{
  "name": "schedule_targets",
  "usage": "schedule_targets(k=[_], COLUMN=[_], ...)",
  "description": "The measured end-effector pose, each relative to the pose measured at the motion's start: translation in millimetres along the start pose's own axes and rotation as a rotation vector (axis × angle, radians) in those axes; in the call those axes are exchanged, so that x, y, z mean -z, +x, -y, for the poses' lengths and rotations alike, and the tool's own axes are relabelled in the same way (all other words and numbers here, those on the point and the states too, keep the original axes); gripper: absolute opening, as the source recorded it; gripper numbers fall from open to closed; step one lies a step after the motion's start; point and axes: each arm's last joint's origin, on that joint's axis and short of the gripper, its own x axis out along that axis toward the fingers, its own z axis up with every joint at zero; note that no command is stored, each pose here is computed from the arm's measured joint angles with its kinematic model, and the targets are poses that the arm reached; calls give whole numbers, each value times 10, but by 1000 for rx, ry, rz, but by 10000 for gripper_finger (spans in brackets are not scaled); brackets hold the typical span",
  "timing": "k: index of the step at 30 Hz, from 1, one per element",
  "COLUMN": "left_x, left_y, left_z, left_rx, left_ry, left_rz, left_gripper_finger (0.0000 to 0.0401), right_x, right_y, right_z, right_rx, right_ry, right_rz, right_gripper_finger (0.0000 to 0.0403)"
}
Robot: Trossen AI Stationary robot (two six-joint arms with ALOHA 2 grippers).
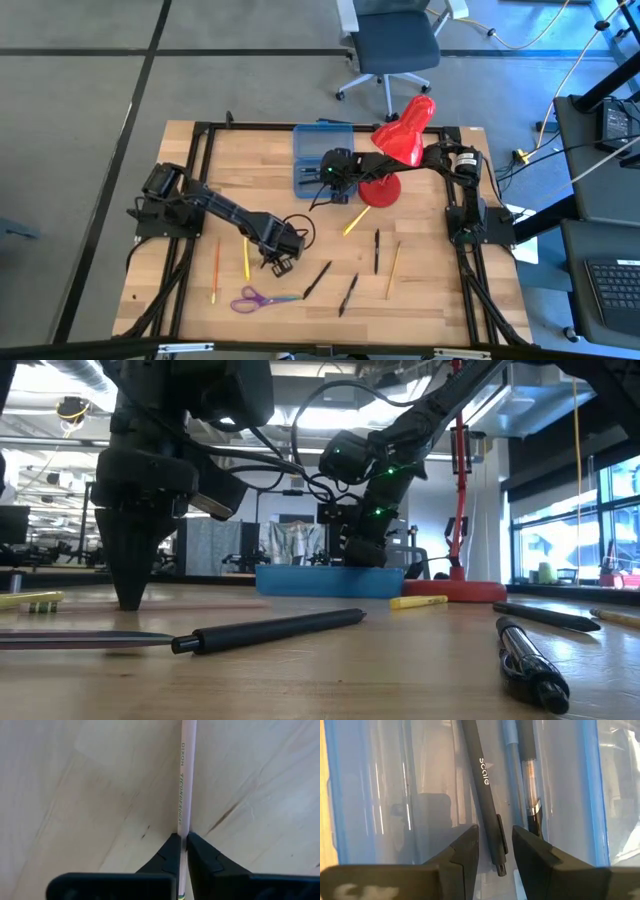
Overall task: Pick & place school supplies into a supply box
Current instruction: Put the pink pencil into the blue supply box
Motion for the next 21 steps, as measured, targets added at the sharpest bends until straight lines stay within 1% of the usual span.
schedule_targets(k=[3, 8, 11, 15, 16, 19, 21], left_x=[-17, -41, -45, -52, -58, -76, -89], left_y=[0, 1, -14, -65, -77, -131, -159], left_z=[-14, -36, -39, -41, -51, -69, -84], left_rx=[4, 11, 18, 7, -17, -38, -38], left_ry=[21, 53, 54, 86, 95, 100, 99], left_rz=[-5, -12, -12, 17, 39, 87, 93], left_gripper_finger=[12, 11, 12, 11, 11, 11, 11], right_x=[-5, -33, -59, -56, -49, -47, -49], right_y=[-16, -89, -156, -251, -277, -379, -452], right_z=[6, 49, 72, 66, 62, 54, 36], right_rx=[5, 76, 79, 22, 16, -19, -44], right_ry=[5, 15, 20, 38, 45, 63, 71], right_rz=[3, 10, 31, 32, 23, 18, 17], right_gripper_finger=[123, 123, 123, 123, 123, 123, 123])
